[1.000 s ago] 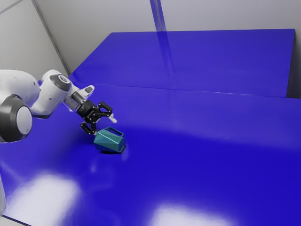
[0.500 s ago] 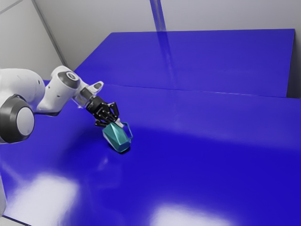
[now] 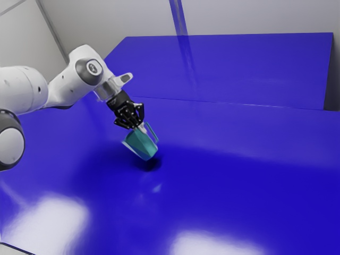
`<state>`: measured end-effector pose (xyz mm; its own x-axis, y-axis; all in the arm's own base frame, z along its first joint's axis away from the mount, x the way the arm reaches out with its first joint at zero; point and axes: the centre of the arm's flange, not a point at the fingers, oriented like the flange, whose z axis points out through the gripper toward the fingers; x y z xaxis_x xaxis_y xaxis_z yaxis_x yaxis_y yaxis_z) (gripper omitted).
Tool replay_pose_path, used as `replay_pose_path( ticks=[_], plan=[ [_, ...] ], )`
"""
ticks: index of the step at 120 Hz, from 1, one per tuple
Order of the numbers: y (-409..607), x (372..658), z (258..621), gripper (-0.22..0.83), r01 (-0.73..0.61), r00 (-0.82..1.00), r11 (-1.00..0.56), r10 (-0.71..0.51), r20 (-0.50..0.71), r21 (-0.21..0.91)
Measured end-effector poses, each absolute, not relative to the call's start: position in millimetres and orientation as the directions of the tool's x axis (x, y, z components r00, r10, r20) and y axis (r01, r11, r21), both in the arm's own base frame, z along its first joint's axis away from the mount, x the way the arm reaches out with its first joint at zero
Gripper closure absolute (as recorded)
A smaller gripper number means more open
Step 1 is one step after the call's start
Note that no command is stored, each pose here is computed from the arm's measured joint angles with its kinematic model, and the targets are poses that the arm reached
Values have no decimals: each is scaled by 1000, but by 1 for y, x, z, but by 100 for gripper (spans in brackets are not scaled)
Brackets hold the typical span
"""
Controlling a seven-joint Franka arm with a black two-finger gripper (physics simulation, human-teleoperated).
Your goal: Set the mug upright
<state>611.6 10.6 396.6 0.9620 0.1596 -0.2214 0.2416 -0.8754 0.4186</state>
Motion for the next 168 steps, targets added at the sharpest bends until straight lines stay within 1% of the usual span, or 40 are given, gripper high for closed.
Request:
replay_pose_path(
  ticks=[13, 37, 43, 53, 77, 109, 159, 160, 168],
  plan=[
    [-18, 599, 409, 79, 146, 983, -950, 108, -148, 276],
    [-65, 557, 424, 79, 2, 1000, -999, 1, -22, 33],
    [-74, 550, 423, 79, -18, 1000, -1000, -18, 1, -12],
    [-89, 547, 423, 79, -33, 999, -998, -35, 37, -56],
    [-110, 545, 405, 79, -10, 997, -996, -16, 70, -84],
    [-65, 555, 377, 79, 152, 988, -985, 148, 52, -84],
    [-73, 558, 351, 79, 214, 977, -973, 212, 36, -84],
    [-73, 558, 352, 78, 215, 976, -973, 213, 36, -84],
    [-74, 558, 357, 63, 221, 975, -972, 218, 42, -78]
  ],
)
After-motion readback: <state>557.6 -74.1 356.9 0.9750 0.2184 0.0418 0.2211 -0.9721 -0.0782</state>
